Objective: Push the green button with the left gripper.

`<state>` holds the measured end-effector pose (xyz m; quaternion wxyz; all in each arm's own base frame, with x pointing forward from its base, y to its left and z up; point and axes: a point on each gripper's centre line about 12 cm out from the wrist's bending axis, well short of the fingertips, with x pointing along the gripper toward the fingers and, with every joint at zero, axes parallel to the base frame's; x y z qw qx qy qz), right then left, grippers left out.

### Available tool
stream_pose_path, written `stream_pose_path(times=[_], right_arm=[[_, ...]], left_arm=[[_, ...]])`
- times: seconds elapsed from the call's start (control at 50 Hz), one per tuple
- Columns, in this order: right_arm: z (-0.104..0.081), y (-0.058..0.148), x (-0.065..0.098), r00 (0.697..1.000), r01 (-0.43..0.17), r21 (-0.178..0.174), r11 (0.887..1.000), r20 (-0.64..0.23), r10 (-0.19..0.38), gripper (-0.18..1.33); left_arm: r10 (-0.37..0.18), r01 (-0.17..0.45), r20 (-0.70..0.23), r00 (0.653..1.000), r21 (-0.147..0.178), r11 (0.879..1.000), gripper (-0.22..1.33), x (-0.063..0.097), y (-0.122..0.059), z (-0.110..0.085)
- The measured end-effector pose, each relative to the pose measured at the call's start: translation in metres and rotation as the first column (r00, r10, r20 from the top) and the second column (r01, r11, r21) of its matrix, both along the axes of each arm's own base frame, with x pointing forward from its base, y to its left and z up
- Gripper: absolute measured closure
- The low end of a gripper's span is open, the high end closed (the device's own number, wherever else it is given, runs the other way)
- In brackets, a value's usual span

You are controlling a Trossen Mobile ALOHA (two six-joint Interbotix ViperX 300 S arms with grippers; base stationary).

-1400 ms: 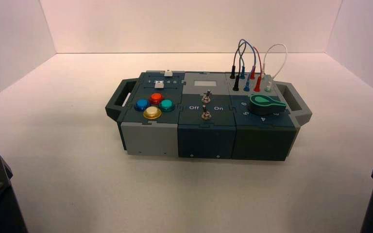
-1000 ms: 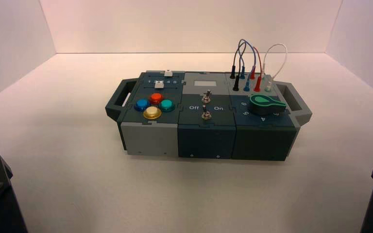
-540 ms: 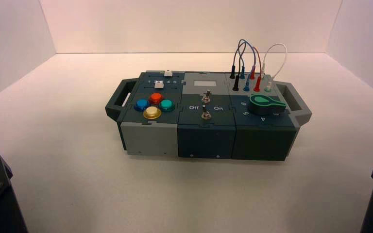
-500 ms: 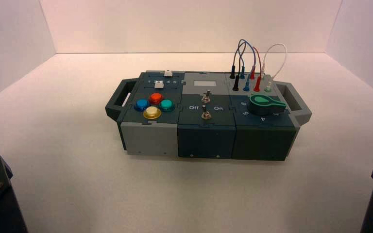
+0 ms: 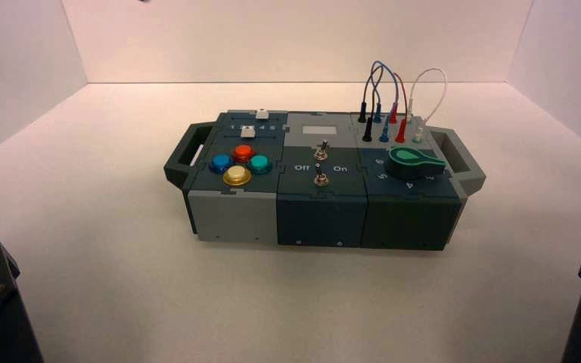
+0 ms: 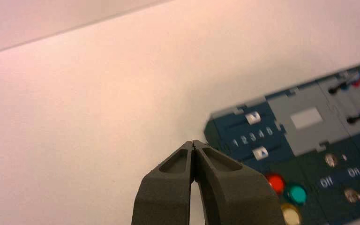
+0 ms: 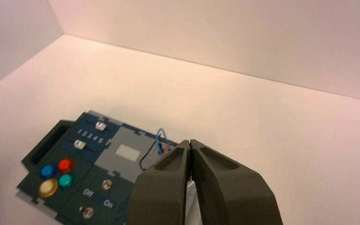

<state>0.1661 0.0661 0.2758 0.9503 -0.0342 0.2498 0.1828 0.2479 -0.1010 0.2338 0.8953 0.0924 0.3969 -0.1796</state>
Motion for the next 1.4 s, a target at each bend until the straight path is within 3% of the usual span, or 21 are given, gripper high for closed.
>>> stream_pose_path(times=[0.14, 0.46, 0.86, 1.12, 1.4], right_arm=[[-0.008, 0.014, 0.000, 0.997, -0.068, -0.013, 0.998, -0.041, 0.067, 1.29], [-0.027, 0.039, 0.002, 0.975, -0.184, -0.049, 0.982, -0.135, 0.176, 1.29], [-0.036, 0.045, 0.005, 0.966, -0.200, -0.065, 0.978, -0.178, 0.186, 1.29], [-0.047, 0.048, 0.010, 0.958, -0.205, -0.083, 0.975, -0.224, 0.182, 1.29], [-0.049, 0.048, 0.011, 0.956, -0.204, -0.085, 0.975, -0.231, 0.179, 1.29]], left_arm=[[-0.074, 0.075, -0.052, 0.996, 0.015, 0.997, 1.27, -0.006, -0.021, -0.008], [-0.148, 0.150, -0.171, 0.974, -0.001, 0.989, 1.27, -0.015, -0.060, -0.026], [-0.190, 0.212, -0.305, 0.933, 0.039, 0.976, 1.28, -0.012, -0.102, -0.067], [-0.224, 0.263, -0.383, 0.896, 0.051, 0.964, 1.28, -0.020, -0.129, -0.095], [-0.226, 0.277, -0.421, 0.878, 0.063, 0.959, 1.28, -0.025, -0.135, -0.111]])
